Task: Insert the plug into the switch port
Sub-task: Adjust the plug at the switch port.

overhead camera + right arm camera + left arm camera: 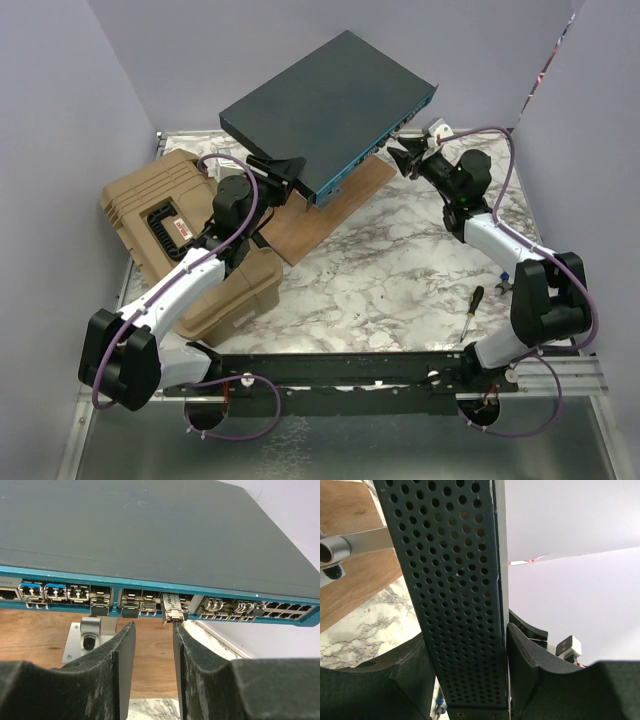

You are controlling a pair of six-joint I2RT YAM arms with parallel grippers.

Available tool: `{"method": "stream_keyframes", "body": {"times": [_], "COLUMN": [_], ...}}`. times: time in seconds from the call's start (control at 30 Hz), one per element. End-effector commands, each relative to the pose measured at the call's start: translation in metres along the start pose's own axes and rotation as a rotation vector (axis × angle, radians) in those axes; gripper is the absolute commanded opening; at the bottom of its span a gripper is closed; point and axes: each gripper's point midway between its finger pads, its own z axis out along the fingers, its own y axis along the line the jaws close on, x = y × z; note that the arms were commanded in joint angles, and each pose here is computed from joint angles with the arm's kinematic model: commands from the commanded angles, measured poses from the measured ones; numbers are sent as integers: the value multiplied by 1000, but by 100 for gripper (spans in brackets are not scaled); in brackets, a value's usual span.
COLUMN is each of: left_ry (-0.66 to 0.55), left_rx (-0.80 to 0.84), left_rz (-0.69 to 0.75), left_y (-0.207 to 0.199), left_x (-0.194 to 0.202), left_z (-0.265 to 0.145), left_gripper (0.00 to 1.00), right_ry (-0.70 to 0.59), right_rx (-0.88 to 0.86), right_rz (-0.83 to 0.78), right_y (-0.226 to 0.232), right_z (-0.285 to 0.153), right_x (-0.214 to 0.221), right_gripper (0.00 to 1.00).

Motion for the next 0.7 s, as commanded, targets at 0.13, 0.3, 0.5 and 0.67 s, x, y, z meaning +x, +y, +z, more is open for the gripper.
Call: {"method": "stream_keyframes", "body": {"times": [0.13,0.3,0.5,0.67], "left_ry": [2,3,7,7], "left_rx": [41,41,39,39], "left_rz": [57,58,57,57], "left_y": [-21,-21,-20,-20], "left_x": [-2,-1,1,1], "left_z": [-7,-8,-9,-9], "left_gripper": [0,0,0,0], "right_ry": [-51,-42,-41,-34], "right_rx": [104,143,213,272], "right_rz": [-100,-99,-88,-93], "right_y": [-23,-28,-35,-40], "right_z": [10,10,11,11], "right_x": [-20,-18,-18,-17], "right_gripper": [34,30,29,25]}}
